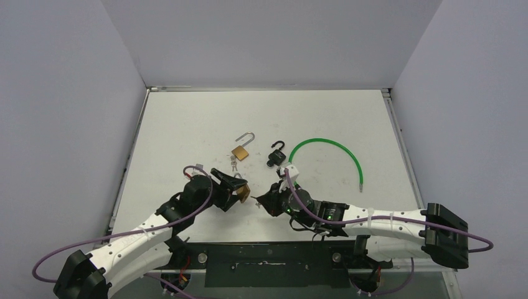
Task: Unlock with the key
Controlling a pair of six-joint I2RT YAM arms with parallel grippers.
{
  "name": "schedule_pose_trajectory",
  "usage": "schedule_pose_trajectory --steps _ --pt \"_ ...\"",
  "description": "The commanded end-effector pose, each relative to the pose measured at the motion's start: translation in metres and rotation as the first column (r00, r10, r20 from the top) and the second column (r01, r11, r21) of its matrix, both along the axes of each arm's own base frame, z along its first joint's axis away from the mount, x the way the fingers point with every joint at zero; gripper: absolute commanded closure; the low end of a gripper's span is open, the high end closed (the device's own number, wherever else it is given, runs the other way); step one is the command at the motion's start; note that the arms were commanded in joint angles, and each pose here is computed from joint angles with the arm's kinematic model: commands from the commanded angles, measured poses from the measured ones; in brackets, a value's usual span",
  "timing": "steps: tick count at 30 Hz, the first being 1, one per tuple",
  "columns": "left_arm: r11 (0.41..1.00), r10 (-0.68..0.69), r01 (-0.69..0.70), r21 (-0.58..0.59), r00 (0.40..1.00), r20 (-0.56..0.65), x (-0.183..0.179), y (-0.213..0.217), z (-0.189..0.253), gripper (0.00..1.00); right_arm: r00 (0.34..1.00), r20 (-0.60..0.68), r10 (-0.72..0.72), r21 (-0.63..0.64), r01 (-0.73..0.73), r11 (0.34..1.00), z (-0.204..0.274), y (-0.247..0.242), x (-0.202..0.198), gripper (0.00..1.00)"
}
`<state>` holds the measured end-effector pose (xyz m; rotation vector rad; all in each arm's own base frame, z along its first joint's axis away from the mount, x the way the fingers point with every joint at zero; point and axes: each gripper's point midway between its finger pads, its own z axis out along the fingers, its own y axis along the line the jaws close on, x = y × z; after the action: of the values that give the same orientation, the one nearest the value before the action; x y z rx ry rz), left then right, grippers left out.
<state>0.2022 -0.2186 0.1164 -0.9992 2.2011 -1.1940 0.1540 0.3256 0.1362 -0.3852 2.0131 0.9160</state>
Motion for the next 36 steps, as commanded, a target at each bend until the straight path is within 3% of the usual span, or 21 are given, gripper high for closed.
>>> schedule_pose_trajectory --steps 1,4,18,36 --pt "0.939 0.124 -0.098 -0.329 0.991 0.059 0.017 -0.007 0.057 0.64 0.991 0.127 -0.043 0.048 0.037 0.998 0.043 0.018 0.009 1.0" --pt "0.898 0.181 -0.157 -0.411 0.983 0.021 0.018 0.0 0.054 0.65 0.987 0.15 -0.054 0.002 0.054 0.999 0.04 0.021 0.009 1.0" --pt "0.863 0.196 -0.193 -0.468 0.98 -0.044 0.015 0.002 0.045 0.65 0.981 0.17 -0.088 -0.122 0.109 0.987 0.014 0.025 0.004 1.0" --pt "0.865 0.19 -0.186 -0.465 0.981 -0.04 0.015 0.002 0.046 0.66 0.978 0.195 -0.077 -0.087 0.095 0.992 0.023 0.041 0.005 1.0"
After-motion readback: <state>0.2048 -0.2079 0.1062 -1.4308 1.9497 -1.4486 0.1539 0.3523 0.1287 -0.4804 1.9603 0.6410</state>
